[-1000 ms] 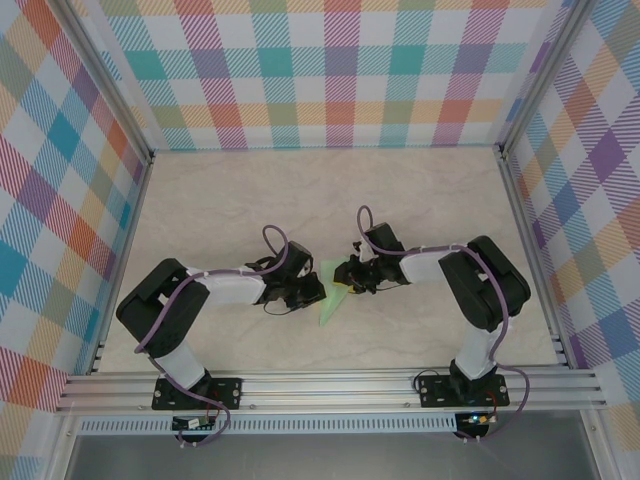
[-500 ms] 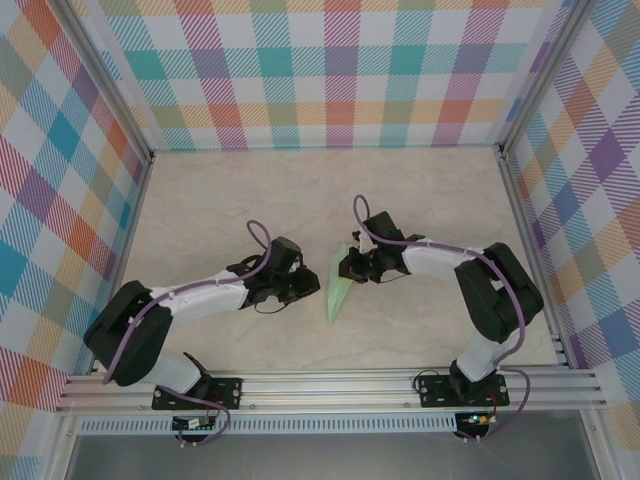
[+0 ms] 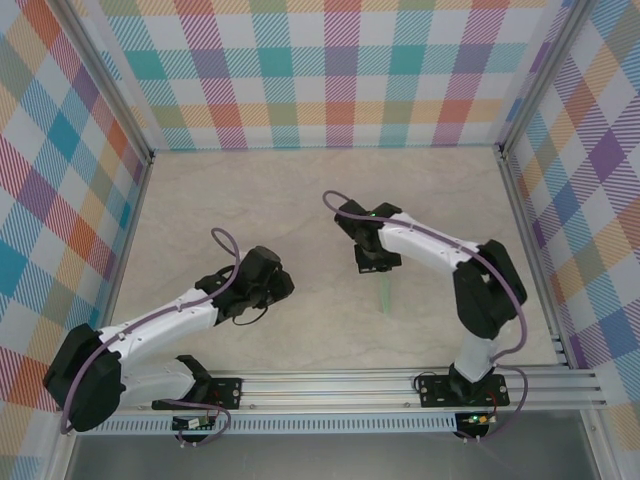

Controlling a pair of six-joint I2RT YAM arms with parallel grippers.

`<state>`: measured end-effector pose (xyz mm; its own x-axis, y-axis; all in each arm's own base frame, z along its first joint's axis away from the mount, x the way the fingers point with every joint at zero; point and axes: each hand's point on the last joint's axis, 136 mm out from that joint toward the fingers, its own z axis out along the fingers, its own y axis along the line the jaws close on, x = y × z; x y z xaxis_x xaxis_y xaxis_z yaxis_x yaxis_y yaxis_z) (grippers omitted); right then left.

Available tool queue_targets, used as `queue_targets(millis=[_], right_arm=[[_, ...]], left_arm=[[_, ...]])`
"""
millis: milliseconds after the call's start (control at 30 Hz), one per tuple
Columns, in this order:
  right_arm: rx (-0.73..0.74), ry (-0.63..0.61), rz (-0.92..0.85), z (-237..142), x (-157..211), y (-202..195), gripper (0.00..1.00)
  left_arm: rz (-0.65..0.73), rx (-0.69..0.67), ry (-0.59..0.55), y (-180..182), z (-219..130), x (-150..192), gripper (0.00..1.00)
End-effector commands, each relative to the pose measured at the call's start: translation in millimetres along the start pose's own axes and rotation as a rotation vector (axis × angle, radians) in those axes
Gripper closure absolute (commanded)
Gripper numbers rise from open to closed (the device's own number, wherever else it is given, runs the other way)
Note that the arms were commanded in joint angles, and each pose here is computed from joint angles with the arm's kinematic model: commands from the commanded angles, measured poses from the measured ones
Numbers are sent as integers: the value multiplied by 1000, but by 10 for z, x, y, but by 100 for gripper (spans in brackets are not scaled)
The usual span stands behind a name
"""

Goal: Fold a paper plane with a square sheet of paper (pick it up from the middle)
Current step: Turn over the paper at the center of the table, then fold the wing for the fifth time at the center of the table.

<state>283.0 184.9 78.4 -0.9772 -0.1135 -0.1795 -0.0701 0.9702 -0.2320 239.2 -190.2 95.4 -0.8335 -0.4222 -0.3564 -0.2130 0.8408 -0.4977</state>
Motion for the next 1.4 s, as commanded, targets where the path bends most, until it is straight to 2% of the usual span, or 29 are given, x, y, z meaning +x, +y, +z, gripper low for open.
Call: queue_targets(millis=[0, 133, 200, 300, 400, 533, 633, 700, 800, 867, 933, 1167, 1367], right_arm=[[186, 67, -61, 83, 130, 5, 92], [217, 108, -121, 245, 135, 461, 88], [194, 124, -127, 298, 153, 666, 81], [39, 155, -131, 291, 210, 1031, 70], [-155, 131, -133, 111, 200, 1282, 52], [-371, 39, -156, -281, 168, 1369, 35], [-530, -4, -149, -520, 184, 1318, 28], [-611, -31, -104, -623, 150, 1172, 26], [-758, -42, -40, -641, 160, 960, 30], [-845, -27, 4, -585, 185, 830, 41], [-900, -10, 27, -520, 235, 718, 42], [-881, 49, 59, -125, 289, 580, 37], [-916, 96, 28, 66, 310, 682, 38]], left_arm=[[-31, -76, -58, 207, -77, -92, 70], [-34, -101, -81, 281, -145, -120, 70], [-33, -104, -87, 303, -178, -122, 70], [-37, -108, -98, 341, -221, -124, 69], [-42, -99, -106, 358, -256, -123, 66], [-41, -64, -98, 295, -252, -114, 63], [-29, -37, -74, 208, -219, -92, 62], [-22, -23, -53, 147, -178, -75, 62], [-12, 4, -15, 38, -91, -39, 61], [-10, 24, 13, -34, -17, -3, 61], [-3, 39, 42, -112, 64, 36, 61], [57, 20, 124, -300, 269, 207, 61], [93, -1, 150, -398, 373, 304, 61]])
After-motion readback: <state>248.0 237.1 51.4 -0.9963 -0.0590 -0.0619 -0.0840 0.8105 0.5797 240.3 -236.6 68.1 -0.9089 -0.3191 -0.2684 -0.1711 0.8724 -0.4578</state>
